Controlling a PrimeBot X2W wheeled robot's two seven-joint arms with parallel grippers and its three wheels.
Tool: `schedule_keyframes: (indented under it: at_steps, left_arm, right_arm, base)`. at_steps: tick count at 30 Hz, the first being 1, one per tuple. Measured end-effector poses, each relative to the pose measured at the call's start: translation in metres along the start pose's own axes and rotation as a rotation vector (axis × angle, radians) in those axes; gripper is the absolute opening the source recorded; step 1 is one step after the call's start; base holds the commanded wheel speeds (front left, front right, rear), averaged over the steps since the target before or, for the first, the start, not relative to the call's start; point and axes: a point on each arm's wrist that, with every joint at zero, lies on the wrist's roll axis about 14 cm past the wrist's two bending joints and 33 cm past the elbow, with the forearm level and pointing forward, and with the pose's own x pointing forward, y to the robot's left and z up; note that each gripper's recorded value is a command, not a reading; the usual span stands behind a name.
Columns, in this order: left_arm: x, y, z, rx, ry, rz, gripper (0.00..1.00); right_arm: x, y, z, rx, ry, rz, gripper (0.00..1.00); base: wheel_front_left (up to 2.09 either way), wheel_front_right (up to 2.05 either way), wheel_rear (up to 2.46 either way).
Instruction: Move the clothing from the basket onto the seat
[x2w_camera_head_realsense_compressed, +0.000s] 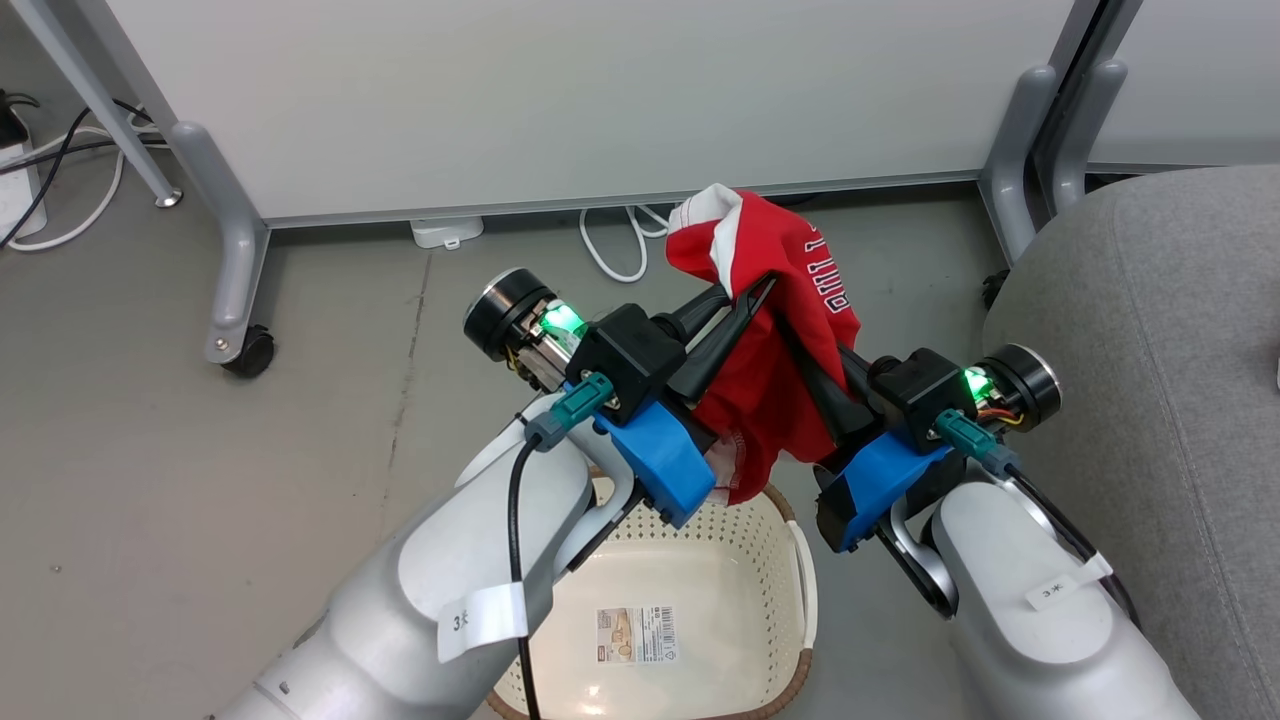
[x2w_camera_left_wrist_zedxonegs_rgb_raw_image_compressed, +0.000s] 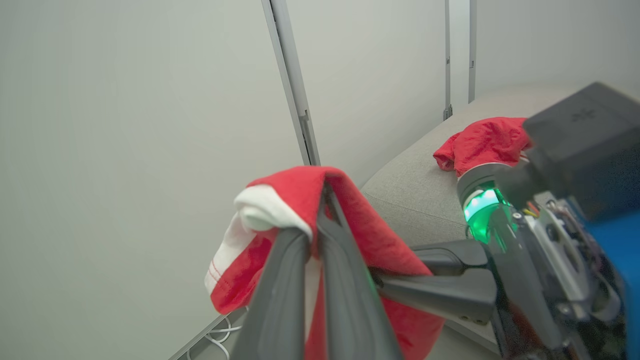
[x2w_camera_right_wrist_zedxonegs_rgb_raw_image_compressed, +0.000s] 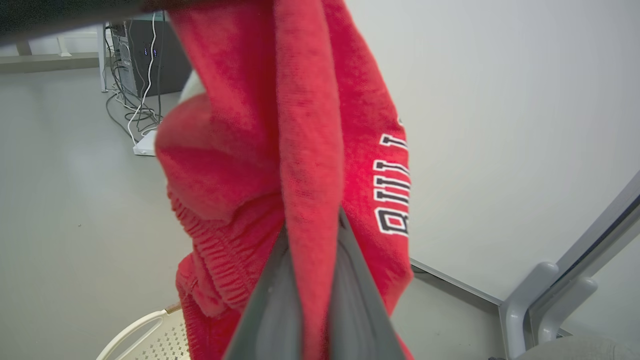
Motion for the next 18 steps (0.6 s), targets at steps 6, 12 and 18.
schedule_keyframes:
  at_steps: [6,12,18]
  left_arm:
    - [-0.0002,-0.0006,0.0003,-0.003,0.001,-0.001,0.00]
    - [-0.0004,-0.0012,0.0002,-0.001,0.002,-0.003,0.00]
    - [-0.0021,-0.0013,-0.0044,-0.015,0.014,0.002,1.00]
  right_arm:
    - [-0.0006,-0.0009,0.0023,0.006,-0.005,-0.006,0.00]
    - [-0.0010,-0.0018,0.0043,0.005,-0.010,-0.009,0.00]
    - [-0.0014,-0.0043,0.0064,0.009,-0.016,-0.018,0.00]
  base:
    - [0.00,0.00,0.00]
    - [0.00,0.00,0.00]
    - [0.00,0.00,0.00]
